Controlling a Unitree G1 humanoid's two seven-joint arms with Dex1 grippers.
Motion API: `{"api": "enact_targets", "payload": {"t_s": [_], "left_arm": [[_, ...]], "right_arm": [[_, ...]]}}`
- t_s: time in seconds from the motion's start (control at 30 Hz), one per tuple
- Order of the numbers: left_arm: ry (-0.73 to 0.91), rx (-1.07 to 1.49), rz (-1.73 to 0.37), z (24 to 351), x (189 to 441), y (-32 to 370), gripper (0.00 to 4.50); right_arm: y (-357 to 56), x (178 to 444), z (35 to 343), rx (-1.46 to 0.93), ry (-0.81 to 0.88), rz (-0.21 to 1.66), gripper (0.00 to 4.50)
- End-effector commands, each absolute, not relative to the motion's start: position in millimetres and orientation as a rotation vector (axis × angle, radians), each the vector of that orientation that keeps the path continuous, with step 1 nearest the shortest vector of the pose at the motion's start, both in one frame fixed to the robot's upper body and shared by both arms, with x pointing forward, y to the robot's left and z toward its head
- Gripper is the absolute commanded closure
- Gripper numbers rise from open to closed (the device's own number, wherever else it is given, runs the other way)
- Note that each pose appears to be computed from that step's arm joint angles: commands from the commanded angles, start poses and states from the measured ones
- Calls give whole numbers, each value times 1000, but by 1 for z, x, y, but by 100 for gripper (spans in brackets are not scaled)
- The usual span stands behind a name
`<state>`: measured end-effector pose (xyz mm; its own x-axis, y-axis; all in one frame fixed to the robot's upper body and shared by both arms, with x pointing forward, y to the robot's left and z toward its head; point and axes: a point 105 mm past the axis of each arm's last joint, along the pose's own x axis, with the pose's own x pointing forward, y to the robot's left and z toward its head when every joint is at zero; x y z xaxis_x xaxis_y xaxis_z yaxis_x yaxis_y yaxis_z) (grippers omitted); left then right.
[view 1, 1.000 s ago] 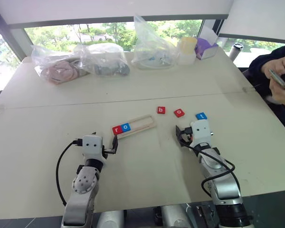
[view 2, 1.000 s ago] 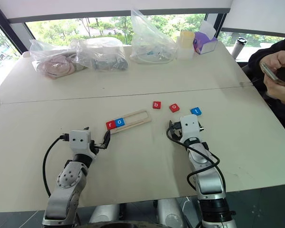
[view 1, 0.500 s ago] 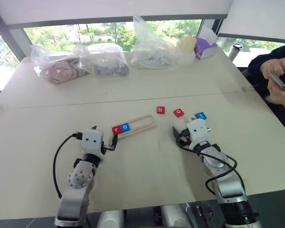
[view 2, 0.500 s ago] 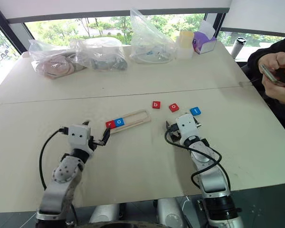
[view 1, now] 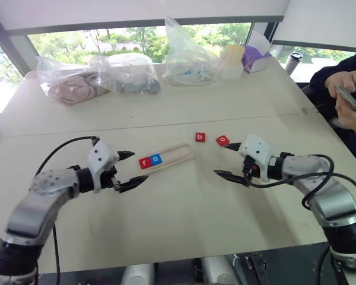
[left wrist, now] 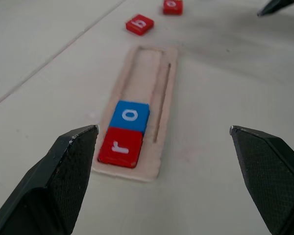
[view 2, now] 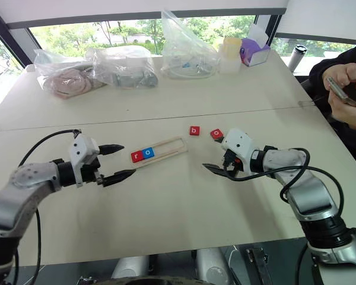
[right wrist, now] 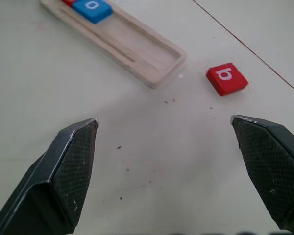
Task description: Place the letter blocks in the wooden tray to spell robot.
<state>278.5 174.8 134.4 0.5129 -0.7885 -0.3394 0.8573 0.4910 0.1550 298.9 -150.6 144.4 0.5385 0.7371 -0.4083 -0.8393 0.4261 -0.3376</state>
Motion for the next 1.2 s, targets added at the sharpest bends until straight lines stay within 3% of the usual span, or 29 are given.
{"api": "enact_targets", "payload": {"t_s": [0.03, 0.2, 0.53, 1.2], "left_arm": [[250, 359, -1126, 142, 279, 178, 0], [282, 456, -1155, 136, 296, 191, 0], [271, 406, -1189, 112, 336, 181, 0], [267, 434, -1156, 75, 339, 170, 0]], "right_arm": [[-141, 288, 166, -576, 149, 1084, 4], [-141, 286, 170, -591, 150, 1097, 4], [-140, 287, 172, -586, 127, 1045, 4], [-134, 285, 173, -589, 116, 1031, 4]]}}
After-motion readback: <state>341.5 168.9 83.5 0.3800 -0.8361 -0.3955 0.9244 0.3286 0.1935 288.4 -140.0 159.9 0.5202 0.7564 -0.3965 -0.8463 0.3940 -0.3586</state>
